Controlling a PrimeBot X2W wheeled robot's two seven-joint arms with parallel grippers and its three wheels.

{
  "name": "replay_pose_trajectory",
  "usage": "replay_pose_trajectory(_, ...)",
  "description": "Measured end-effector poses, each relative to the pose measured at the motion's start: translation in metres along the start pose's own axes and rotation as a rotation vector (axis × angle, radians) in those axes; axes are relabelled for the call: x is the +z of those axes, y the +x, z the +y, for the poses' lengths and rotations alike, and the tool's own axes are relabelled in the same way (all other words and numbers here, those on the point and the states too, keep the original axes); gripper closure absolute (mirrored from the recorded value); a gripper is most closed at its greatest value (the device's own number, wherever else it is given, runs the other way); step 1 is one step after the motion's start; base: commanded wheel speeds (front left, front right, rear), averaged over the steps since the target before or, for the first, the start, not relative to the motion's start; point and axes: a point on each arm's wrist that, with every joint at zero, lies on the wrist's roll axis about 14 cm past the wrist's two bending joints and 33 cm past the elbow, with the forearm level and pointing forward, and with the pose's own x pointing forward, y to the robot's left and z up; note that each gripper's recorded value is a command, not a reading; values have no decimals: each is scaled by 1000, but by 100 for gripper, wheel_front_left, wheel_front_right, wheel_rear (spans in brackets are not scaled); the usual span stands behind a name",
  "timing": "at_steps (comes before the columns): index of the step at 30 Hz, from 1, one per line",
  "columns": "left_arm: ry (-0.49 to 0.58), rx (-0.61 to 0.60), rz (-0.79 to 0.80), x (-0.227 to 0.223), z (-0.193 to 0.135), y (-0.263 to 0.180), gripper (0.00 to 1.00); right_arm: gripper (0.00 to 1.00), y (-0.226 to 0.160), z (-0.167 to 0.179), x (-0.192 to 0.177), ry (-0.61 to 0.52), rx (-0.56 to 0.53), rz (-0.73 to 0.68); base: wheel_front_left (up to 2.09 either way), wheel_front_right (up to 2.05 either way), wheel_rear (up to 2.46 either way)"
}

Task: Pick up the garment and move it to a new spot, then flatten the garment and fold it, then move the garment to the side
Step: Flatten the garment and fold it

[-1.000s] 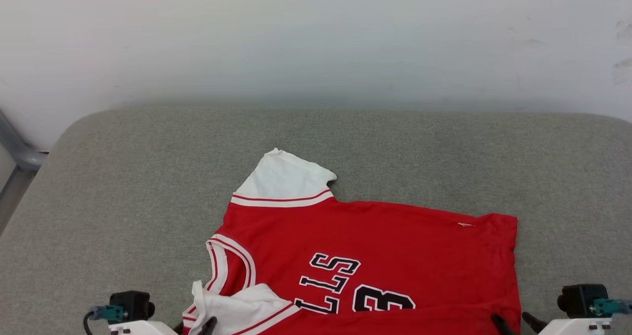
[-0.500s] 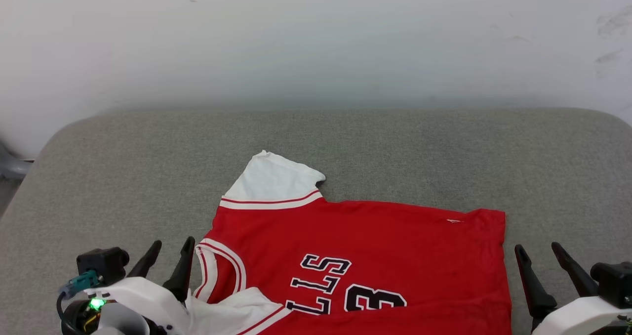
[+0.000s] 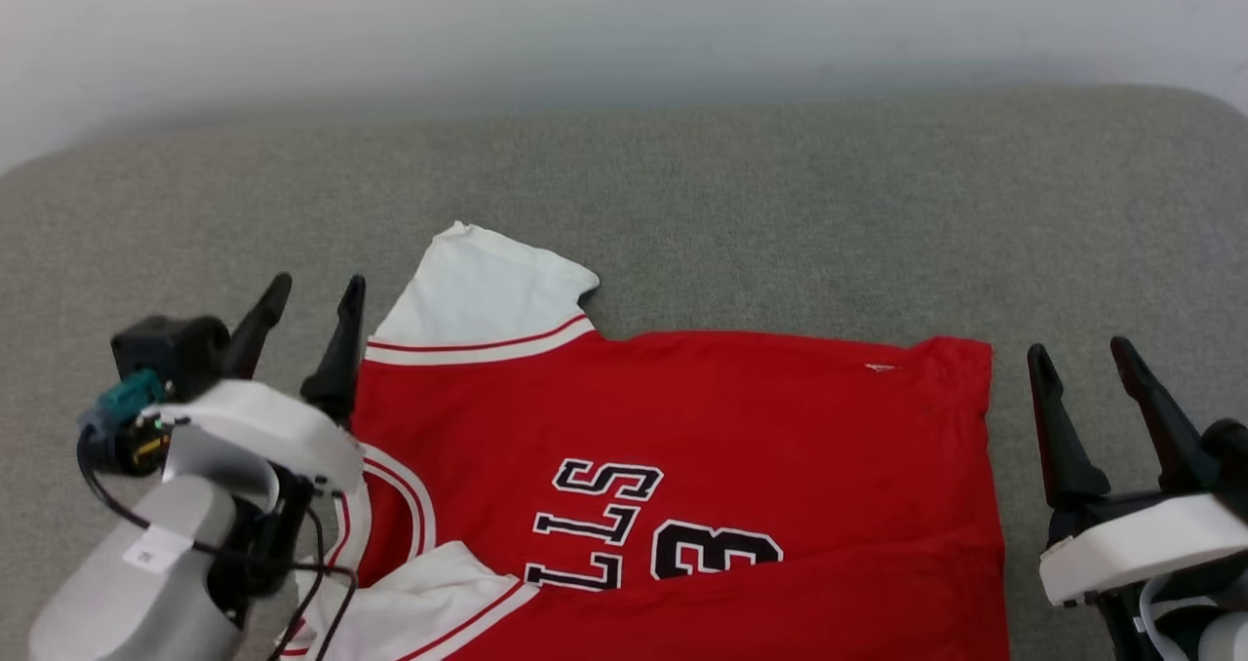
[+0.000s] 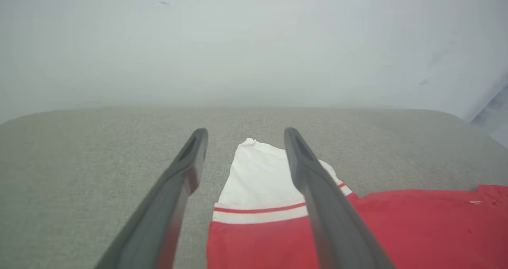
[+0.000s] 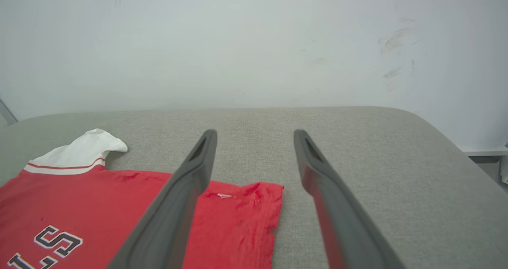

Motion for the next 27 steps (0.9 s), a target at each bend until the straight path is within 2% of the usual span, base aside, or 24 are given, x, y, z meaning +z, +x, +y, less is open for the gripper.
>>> replay_pose_trajectory(7,-8,-123,94,-12,-14,65,0,0,21,-7,-14,-2,-29,30,0,0,0)
replay_pose_trajectory(14,-4,-214,352,-43,-17,111,0,0,25,-22,-26,-4,-80,57,0,0,0)
replay_pose_trajectory(20,19,-226,628,-78,-4,131,0,0,29,-29,-42,2,-108,87,0,0,0)
replay_pose_trajectory(27,44,-221,912,-132,10,132,0,0,29,-40,-65,13,-148,132,0,0,0)
